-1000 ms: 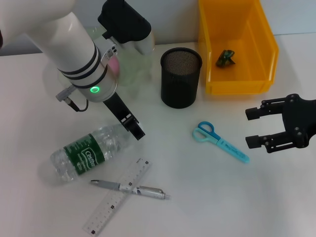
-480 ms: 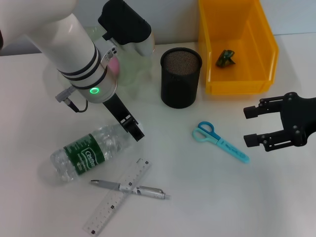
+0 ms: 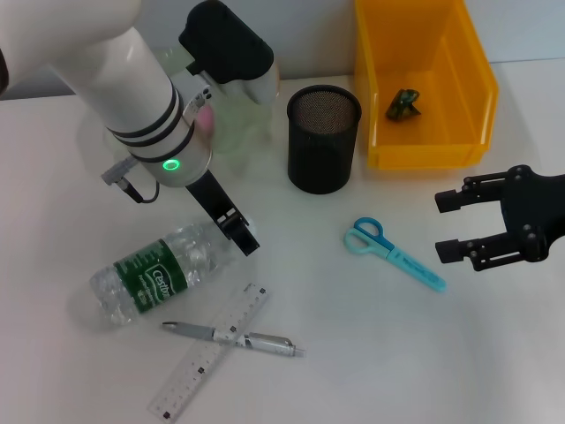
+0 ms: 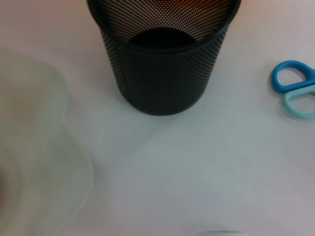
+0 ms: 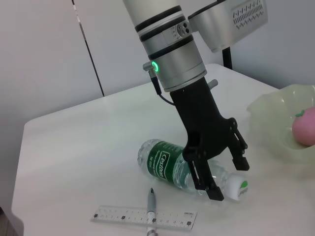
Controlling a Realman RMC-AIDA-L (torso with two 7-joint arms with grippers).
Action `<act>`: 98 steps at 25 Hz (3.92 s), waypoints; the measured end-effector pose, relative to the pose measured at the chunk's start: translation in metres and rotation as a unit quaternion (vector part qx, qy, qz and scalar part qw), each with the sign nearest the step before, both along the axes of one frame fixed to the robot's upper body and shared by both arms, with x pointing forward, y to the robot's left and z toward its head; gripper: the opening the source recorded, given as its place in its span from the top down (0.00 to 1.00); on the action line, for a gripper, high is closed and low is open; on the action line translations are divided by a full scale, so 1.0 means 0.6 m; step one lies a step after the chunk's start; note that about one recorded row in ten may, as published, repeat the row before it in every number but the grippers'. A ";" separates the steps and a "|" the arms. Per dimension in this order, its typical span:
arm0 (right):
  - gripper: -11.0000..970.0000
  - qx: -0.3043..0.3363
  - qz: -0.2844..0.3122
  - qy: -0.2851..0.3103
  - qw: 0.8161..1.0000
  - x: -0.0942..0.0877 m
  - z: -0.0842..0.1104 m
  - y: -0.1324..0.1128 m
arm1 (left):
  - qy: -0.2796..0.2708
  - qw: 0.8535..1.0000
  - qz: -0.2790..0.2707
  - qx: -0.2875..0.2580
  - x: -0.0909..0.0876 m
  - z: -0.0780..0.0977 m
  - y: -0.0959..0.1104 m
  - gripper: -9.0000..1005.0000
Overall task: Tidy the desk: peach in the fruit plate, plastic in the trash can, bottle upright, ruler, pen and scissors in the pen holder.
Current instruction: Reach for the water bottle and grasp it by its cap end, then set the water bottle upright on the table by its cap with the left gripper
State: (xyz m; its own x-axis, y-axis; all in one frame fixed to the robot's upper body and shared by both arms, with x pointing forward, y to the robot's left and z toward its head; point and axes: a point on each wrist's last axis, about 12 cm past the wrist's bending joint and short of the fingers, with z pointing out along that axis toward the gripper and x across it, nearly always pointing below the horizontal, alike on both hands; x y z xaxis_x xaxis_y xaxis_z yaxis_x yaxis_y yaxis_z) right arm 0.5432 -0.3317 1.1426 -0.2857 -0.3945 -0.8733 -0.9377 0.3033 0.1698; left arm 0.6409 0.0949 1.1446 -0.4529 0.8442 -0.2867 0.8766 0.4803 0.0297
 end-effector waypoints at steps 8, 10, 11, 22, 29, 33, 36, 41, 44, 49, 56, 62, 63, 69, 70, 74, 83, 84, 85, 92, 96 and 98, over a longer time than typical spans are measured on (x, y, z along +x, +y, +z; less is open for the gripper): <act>0.22 0.000 0.000 0.000 1.000 0.000 0.000 0.000 | -0.003 1.000 -0.002 0.003 -0.002 -0.006 0.000 0.16; 0.22 0.000 0.000 0.000 1.000 0.000 0.000 0.000 | -0.003 1.000 -0.002 0.003 -0.002 -0.007 0.001 0.16; 0.22 0.000 0.000 0.000 1.000 0.000 0.000 0.000 | -0.003 1.000 -0.002 0.003 -0.002 -0.007 0.001 0.16; 0.22 0.001 0.000 0.003 1.000 0.000 -0.001 0.001 | -0.008 1.000 -0.004 0.003 -0.003 -0.011 0.000 0.18; 0.22 0.003 0.000 0.005 1.000 -0.001 -0.003 0.002 | -0.008 1.000 -0.007 0.004 -0.004 -0.014 0.000 0.37; 0.22 0.003 0.000 0.005 1.000 -0.001 -0.003 0.002 | -0.005 1.000 -0.008 0.007 -0.005 -0.016 0.001 0.43; 0.22 0.003 0.000 0.006 1.000 -0.001 -0.003 0.002 | -0.004 1.000 -0.006 0.004 -0.006 -0.017 0.001 0.45; 0.22 0.004 -0.001 0.006 1.000 -0.001 -0.003 0.002 | -0.003 1.000 -0.001 -0.010 -0.006 -0.015 -0.001 0.49; 0.22 0.004 -0.001 0.008 1.000 -0.001 -0.003 0.003 | -0.002 1.000 -0.001 -0.011 -0.006 -0.015 -0.001 0.51; 0.22 0.004 -0.002 0.009 1.000 -0.001 -0.003 0.002 | -0.003 1.000 0.000 -0.019 -0.009 -0.010 -0.002 0.54; 0.22 0.005 -0.005 0.009 1.000 -0.002 -0.004 0.001 | -0.006 0.999 0.004 -0.043 -0.009 0.012 0.005 0.56; 0.22 0.005 -0.007 0.008 1.000 -0.002 -0.003 -0.002 | -0.008 0.996 0.023 -0.089 -0.006 0.049 0.033 0.56; 0.22 0.004 -0.007 0.009 1.000 -0.002 -0.003 -0.002 | -0.010 0.995 0.027 -0.094 -0.004 0.057 0.042 0.56; 0.22 0.003 -0.007 0.009 1.000 -0.002 -0.003 -0.003 | -0.005 0.994 0.037 -0.106 -0.003 0.067 0.057 0.56; 0.22 0.003 -0.008 0.008 1.000 -0.002 -0.003 -0.004 | -0.001 0.993 0.038 -0.110 -0.003 0.071 0.062 0.56; 0.22 0.001 -0.009 0.008 1.000 -0.001 -0.003 -0.004 | 0.001 0.993 0.037 -0.115 -0.004 0.076 0.066 0.56; 0.22 -0.001 -0.010 0.006 1.000 0.001 -0.002 -0.003 | 0.001 0.990 0.047 -0.132 -0.006 0.091 0.090 0.56; 0.22 -0.001 -0.010 0.006 1.000 0.001 -0.002 -0.003 | 0.001 0.990 0.047 -0.132 -0.006 0.091 0.090 0.56; 0.22 -0.001 -0.010 0.005 1.000 0.002 -0.002 -0.003 | 0.001 0.990 0.047 -0.133 -0.007 0.091 0.092 0.56; 0.22 -0.001 -0.010 0.004 1.000 0.003 -0.001 -0.003 | -0.004 0.988 0.063 -0.144 -0.010 0.103 0.118 0.56; 0.22 -0.001 -0.011 0.003 1.000 0.004 0.000 -0.003 | -0.008 0.985 0.074 -0.158 -0.014 0.112 0.133 0.56; 0.22 -0.001 -0.011 0.002 1.000 0.004 0.000 -0.004 | -0.010 0.984 0.079 -0.161 -0.016 0.116 0.140 0.56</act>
State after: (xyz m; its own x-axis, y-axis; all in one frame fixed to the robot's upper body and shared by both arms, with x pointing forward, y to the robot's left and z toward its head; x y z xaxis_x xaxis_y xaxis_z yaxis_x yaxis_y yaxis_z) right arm 0.5454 -0.3339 1.1429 -0.2988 -0.3903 -0.8708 -0.9297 0.3249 0.1734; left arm 0.6312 0.1787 1.2141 -0.5621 0.6277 -0.5385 0.7913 0.5975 -0.1296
